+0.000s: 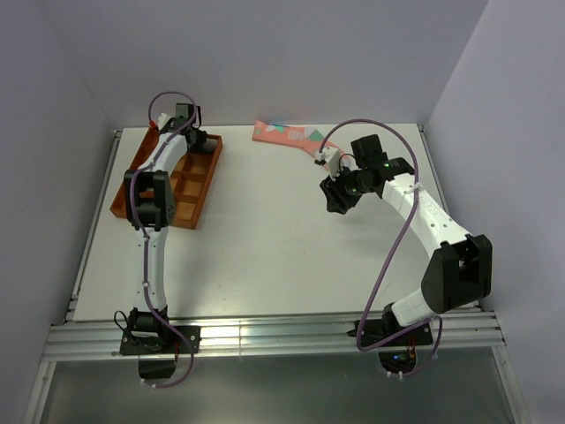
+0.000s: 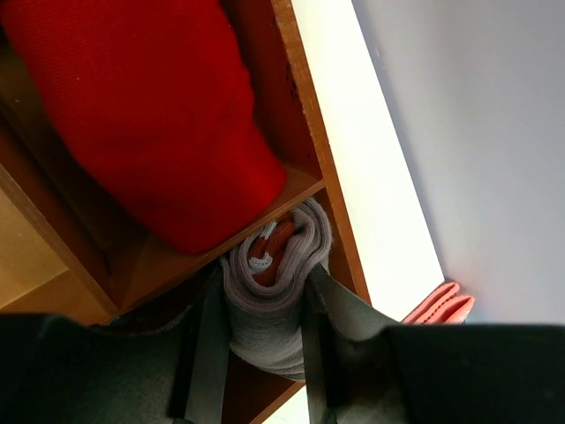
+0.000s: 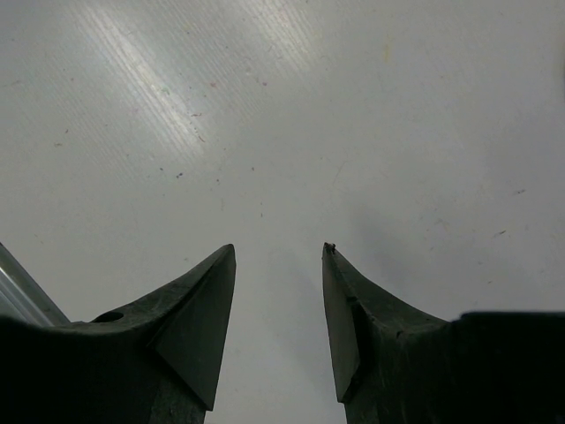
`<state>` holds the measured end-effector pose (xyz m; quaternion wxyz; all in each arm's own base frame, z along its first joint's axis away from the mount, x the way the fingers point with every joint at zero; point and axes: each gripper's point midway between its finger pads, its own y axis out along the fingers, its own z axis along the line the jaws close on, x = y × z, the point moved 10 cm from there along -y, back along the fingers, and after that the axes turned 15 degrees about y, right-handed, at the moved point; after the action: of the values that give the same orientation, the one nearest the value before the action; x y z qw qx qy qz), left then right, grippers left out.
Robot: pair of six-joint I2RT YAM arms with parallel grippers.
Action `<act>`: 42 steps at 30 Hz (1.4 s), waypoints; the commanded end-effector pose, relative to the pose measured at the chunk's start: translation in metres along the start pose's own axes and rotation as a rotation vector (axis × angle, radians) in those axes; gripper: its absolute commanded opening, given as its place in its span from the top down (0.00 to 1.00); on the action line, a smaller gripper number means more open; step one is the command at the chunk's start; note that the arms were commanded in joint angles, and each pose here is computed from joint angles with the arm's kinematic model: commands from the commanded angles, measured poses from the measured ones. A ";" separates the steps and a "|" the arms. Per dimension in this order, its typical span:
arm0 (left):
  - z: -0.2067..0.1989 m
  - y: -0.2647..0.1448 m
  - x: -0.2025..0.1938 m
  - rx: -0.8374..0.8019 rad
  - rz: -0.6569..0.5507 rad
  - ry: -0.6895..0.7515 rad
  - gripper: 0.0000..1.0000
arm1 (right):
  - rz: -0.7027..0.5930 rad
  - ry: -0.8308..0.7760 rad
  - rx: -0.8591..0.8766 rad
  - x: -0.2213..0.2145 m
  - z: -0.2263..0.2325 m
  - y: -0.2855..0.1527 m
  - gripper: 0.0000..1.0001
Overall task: Roll the socks
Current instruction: Place the sock in the storage box.
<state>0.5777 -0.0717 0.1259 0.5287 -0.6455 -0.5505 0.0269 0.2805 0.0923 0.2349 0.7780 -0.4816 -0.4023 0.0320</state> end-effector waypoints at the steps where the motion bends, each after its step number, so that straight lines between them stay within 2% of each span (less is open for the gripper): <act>1: 0.018 -0.005 0.001 0.110 0.002 0.037 0.62 | -0.032 -0.011 0.002 0.011 -0.002 -0.005 0.49; 5: 0.016 -0.010 0.006 0.109 -0.016 0.044 0.55 | -0.030 -0.011 0.005 0.011 -0.003 -0.004 0.49; 11: 0.010 -0.020 0.014 0.078 -0.037 0.047 0.52 | -0.023 -0.011 0.006 0.011 -0.004 -0.002 0.49; 24: -0.017 -0.048 0.038 -0.043 -0.088 0.065 0.50 | -0.015 -0.010 0.014 0.011 -0.005 0.001 0.49; 42: -0.028 -0.081 0.049 -0.079 -0.123 0.066 0.49 | -0.016 -0.011 0.021 0.010 -0.003 0.000 0.49</act>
<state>0.5656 -0.0671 0.1623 0.5491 -0.6365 -0.5417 -0.0064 0.2842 0.0941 0.2252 0.7844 -0.4799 -0.3905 0.0442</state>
